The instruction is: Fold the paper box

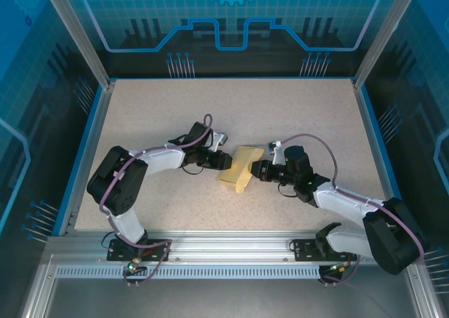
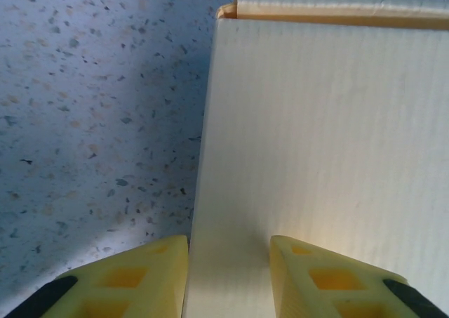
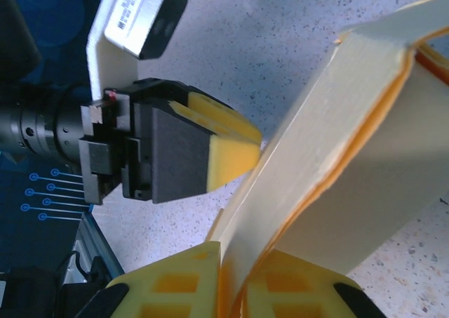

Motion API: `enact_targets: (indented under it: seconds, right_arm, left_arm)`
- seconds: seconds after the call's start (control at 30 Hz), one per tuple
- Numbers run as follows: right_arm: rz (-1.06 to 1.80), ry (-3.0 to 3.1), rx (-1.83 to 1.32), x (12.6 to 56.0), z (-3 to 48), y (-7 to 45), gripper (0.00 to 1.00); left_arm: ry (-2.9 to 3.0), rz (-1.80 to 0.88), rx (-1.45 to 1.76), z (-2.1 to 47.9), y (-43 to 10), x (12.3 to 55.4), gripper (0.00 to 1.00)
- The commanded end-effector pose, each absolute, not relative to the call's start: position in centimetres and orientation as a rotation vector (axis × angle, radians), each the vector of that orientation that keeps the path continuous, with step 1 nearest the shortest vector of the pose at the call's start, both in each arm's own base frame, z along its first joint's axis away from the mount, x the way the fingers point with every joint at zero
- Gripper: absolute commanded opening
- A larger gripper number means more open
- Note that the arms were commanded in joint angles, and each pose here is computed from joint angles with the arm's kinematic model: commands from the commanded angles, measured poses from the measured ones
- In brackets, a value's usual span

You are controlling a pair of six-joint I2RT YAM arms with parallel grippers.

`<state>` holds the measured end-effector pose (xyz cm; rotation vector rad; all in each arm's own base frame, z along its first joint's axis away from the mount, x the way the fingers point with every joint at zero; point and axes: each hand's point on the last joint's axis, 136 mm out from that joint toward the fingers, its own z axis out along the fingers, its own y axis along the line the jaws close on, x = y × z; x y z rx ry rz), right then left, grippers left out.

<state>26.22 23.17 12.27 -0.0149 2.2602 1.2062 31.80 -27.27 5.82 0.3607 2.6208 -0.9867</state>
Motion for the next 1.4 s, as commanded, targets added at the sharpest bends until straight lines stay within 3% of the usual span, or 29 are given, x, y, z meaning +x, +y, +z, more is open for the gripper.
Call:
enact_targets:
  seconds: [0.0,0.87,1.37]
  right_arm:
    - [1.207,2.176,-0.054,27.3,14.8,23.3,0.14]
    - [1.073,2.247,0.097,27.9,12.9,22.4,0.13]
    - [1.060,2.250,0.119,28.3,13.2,23.1,0.22]
  left_arm:
    - [2.667,-1.022,0.374,5.8,-27.7,30.2,0.37]
    - [2.630,-1.076,0.420,6.9,-30.5,30.9,0.39]
    - [2.636,-1.060,0.426,6.7,-30.5,31.1,0.39]
